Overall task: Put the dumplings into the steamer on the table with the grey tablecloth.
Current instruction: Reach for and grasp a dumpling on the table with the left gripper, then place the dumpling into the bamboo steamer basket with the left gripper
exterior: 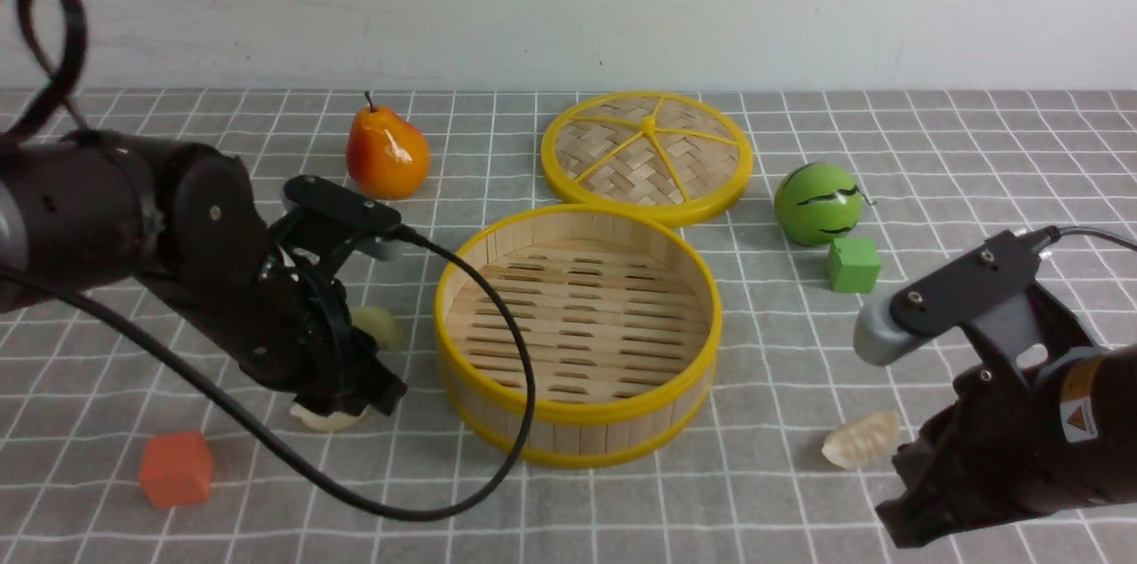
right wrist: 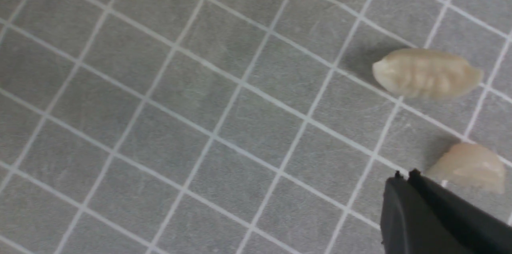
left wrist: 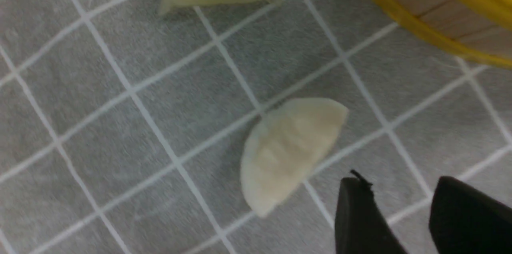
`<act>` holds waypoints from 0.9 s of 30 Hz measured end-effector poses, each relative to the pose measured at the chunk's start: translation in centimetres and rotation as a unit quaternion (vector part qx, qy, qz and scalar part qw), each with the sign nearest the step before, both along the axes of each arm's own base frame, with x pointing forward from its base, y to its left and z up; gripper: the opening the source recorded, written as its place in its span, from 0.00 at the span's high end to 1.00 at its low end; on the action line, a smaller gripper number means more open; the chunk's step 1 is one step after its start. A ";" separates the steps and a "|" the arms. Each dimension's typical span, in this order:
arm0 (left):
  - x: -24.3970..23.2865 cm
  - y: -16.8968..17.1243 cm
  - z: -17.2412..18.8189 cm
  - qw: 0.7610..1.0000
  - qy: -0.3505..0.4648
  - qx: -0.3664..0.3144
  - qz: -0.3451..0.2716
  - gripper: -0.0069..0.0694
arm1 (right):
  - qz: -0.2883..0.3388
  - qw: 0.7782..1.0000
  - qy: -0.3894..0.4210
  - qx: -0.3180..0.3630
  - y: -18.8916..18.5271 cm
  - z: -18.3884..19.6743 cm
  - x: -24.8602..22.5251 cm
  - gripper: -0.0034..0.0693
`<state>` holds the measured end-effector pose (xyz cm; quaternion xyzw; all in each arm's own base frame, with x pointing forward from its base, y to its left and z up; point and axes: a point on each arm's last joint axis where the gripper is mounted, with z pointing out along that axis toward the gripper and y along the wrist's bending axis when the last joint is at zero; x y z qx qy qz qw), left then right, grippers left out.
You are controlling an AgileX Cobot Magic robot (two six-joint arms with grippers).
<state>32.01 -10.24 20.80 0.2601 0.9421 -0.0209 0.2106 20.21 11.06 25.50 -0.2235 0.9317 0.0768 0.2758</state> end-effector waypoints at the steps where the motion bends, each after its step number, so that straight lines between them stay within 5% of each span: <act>1: 0.4 0.0 -0.9 1.000 -0.001 0.013 -0.008 0.49 | 0.004 1.000 0.004 0.008 0.2 0.0 -0.1 0.97; 6: 1.8 -0.2 -3.6 1.000 -0.001 0.027 -0.015 0.42 | 0.020 1.000 0.008 0.018 0.5 0.0 -0.2 0.97; 12: 2.7 -0.4 -4.1 0.998 -0.017 -0.007 0.057 0.65 | 0.022 0.999 0.010 0.025 0.6 0.0 -0.3 0.96; 17: 2.8 -0.4 -3.9 0.993 -0.014 -0.030 0.110 0.65 | 0.024 0.999 0.007 0.025 0.6 0.1 -0.2 0.96; 21: 2.0 -0.3 -2.3 0.987 -0.001 -0.055 0.154 0.70 | 0.024 0.999 0.007 0.025 0.6 0.1 -0.2 0.95; 27: 1.8 -1.7 5.9 0.970 -0.052 -0.168 0.170 0.71 | 0.021 0.999 -0.010 0.035 0.7 0.3 0.0 0.95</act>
